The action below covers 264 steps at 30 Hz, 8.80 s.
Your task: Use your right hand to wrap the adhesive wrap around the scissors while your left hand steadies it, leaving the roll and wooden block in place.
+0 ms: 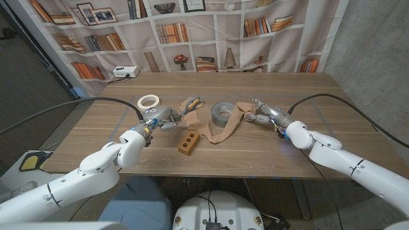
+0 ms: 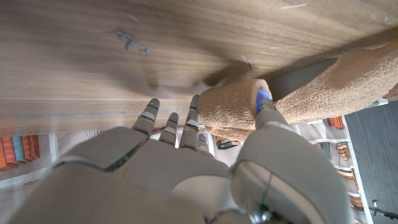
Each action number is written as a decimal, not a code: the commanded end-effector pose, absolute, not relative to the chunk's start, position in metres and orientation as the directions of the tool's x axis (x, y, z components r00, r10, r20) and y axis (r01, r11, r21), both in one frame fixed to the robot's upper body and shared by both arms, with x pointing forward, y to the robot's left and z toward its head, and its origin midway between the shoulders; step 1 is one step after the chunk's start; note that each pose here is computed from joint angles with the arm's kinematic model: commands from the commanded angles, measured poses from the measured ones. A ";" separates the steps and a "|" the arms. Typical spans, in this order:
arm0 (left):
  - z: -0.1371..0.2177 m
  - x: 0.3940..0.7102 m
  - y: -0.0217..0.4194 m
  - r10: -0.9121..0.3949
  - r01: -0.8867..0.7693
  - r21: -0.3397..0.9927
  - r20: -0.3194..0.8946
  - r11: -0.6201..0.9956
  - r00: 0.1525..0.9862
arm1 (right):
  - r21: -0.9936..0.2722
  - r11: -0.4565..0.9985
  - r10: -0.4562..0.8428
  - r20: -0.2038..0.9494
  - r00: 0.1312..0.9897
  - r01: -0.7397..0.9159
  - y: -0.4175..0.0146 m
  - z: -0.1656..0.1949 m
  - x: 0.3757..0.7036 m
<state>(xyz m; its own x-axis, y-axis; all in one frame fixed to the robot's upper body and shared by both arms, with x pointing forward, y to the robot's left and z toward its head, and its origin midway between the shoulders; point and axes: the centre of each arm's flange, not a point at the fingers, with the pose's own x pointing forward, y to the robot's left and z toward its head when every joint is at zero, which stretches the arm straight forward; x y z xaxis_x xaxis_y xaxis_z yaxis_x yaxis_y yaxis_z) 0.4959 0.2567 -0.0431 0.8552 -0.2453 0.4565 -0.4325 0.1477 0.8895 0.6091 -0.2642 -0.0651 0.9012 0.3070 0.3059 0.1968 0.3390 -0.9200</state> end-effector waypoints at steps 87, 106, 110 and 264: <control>-0.003 0.504 0.255 -0.231 -0.523 0.834 0.551 0.174 0.802 | -0.299 0.904 0.080 0.820 0.567 0.304 -0.314 -0.011 0.509; 0.027 0.517 0.265 -0.209 -0.553 0.812 0.583 0.187 0.785 | -0.377 0.890 0.213 0.842 0.496 0.256 -0.299 0.001 0.481; 0.032 0.520 0.266 -0.210 -0.561 0.807 0.590 0.183 0.780 | -0.398 0.879 0.244 0.848 0.470 0.263 -0.293 0.004 0.472; 0.024 0.545 0.131 -0.660 -0.521 0.853 0.376 -0.027 0.650 | -0.471 0.878 0.408 0.831 0.378 0.089 -0.209 0.163 0.484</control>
<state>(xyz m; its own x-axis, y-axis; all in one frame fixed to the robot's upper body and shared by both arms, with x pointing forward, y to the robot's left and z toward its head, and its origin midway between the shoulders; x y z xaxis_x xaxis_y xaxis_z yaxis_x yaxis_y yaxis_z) 0.5508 0.1327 0.0272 0.6614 -0.6466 0.3800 -0.5175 -0.0268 0.8552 0.4639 -0.2070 0.1528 0.3129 0.4115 0.8560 0.1200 0.8769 -0.4654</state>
